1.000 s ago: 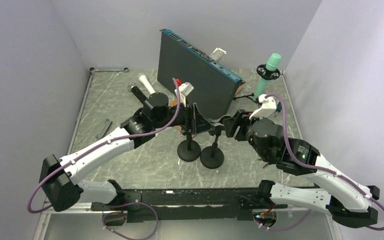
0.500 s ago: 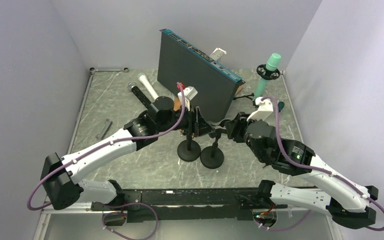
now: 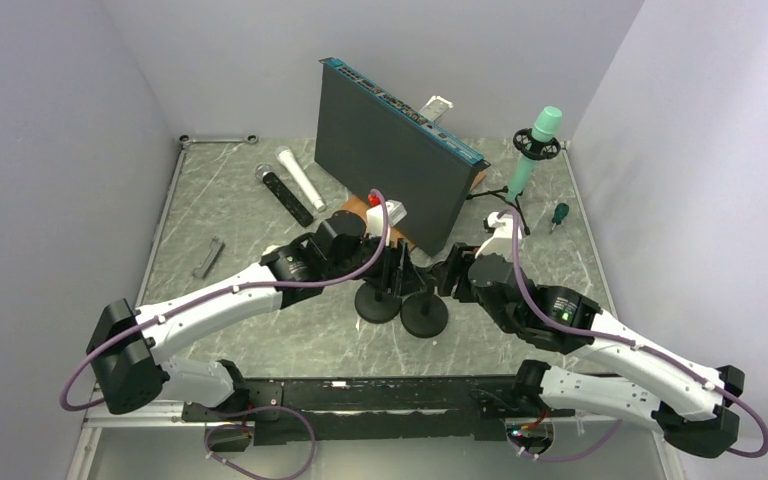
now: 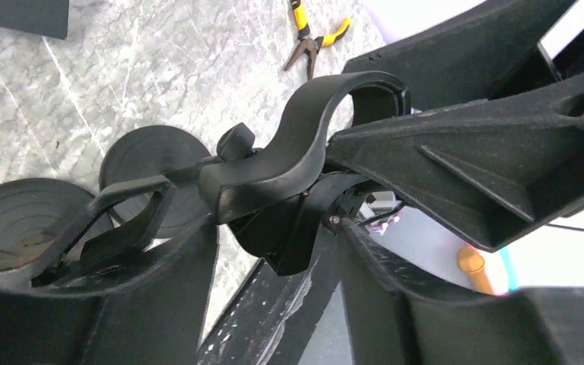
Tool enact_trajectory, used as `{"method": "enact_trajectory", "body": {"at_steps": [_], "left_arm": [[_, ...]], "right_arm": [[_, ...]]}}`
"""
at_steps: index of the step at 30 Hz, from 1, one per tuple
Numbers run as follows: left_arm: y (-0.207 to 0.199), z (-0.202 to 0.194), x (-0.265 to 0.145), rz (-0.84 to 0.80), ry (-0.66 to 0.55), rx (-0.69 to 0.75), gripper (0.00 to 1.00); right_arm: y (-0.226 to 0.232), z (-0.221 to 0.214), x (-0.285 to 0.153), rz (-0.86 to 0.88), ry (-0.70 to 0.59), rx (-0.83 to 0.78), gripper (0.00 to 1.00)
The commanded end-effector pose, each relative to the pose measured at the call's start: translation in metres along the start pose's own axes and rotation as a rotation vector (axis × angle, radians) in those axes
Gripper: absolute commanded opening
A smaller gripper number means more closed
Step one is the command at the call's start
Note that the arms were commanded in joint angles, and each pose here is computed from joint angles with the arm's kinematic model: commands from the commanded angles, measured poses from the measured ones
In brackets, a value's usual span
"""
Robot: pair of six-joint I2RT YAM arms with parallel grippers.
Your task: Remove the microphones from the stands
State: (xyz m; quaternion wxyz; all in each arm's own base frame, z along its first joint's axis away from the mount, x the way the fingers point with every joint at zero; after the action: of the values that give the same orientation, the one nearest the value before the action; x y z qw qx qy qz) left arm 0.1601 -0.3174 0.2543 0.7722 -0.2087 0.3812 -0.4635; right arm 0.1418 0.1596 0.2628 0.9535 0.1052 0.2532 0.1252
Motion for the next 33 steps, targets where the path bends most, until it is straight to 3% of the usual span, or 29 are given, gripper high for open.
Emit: {"method": "enact_trajectory", "body": {"at_steps": [1,4,10,14,22,26,33], "left_arm": [[-0.026,0.020,-0.009,-0.053,-0.030,0.069,0.72],[-0.049,0.037,-0.018,-0.130,-0.054,0.109,0.84],[-0.082,0.061,-0.046,-0.209,-0.122,0.180,0.94],[-0.087,0.064,-0.065,-0.208,-0.164,0.205,0.99],[-0.074,0.053,-0.117,-0.088,-0.236,0.270,0.99],[-0.062,0.042,-0.140,-0.013,-0.260,0.278,0.99],[-0.051,0.024,-0.156,-0.021,-0.291,0.248,0.99]], "right_arm": [[-0.004,-0.014,-0.005,-0.005,0.109,-0.079,0.65],[-0.002,0.009,-0.014,-0.001,0.043,-0.091,0.74],[-0.006,0.051,-0.037,0.001,-0.080,-0.121,0.93],[-0.014,0.070,-0.047,-0.032,-0.164,-0.116,0.99],[-0.034,0.114,-0.045,-0.310,-0.272,-0.192,1.00],[-0.064,0.144,-0.021,-0.477,-0.278,-0.199,1.00],[-0.107,0.195,0.028,-0.705,-0.235,-0.201,1.00]]}}
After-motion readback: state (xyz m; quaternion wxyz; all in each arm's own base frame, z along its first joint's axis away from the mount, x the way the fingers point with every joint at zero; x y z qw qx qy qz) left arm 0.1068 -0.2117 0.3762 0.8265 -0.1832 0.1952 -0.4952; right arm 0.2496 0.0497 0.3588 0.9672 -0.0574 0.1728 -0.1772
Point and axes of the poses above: each gripper's point midway between its finger pads, its own x axis out along the fingers, its own y axis along the line the jaws close on, z = x × y, the point moved 6 cm from there along -x, back along the fingers, and after that the axes turned 5 degrees about -x, right-handed, at the moved point
